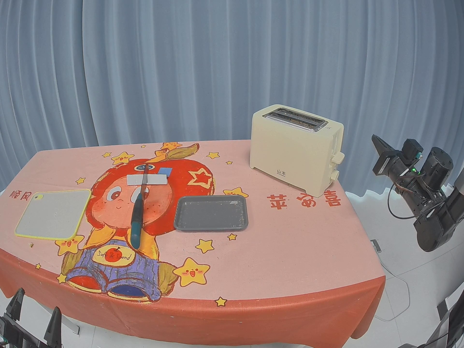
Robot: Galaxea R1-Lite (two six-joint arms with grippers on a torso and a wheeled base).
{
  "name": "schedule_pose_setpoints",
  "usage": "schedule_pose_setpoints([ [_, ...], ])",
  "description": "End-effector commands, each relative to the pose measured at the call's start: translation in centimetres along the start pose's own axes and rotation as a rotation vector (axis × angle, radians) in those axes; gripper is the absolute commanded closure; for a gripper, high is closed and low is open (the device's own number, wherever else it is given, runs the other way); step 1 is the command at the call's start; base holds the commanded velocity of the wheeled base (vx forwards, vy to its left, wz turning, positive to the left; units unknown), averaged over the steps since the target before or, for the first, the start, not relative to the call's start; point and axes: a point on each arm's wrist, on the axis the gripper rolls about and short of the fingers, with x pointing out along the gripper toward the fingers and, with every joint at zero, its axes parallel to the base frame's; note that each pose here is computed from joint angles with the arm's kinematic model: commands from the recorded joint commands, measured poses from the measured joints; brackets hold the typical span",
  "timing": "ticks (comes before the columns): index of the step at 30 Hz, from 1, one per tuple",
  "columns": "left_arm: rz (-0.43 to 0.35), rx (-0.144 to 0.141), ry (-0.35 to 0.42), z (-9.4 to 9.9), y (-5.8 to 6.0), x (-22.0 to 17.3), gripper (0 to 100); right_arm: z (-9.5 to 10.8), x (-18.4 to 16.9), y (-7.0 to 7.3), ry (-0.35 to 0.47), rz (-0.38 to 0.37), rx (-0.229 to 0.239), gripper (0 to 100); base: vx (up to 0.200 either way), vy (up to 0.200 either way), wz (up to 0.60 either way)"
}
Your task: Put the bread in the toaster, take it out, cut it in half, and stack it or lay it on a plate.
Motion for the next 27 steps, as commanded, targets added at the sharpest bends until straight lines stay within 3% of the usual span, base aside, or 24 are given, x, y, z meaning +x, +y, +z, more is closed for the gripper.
schedule_pose_setpoints([
  [1,0.000,0.000,0.002,-0.53,0.00,0.01,0,0.00,-0.02,-0.03,0.001,0.000,0.000,100,0.000,0.000,0.00],
  [27,0.000,0.000,0.003,-0.55,0.00,0.01,0,0.07,-0.07,-0.02,-0.001,0.000,-0.003,100,0.000,0.000,0.00],
])
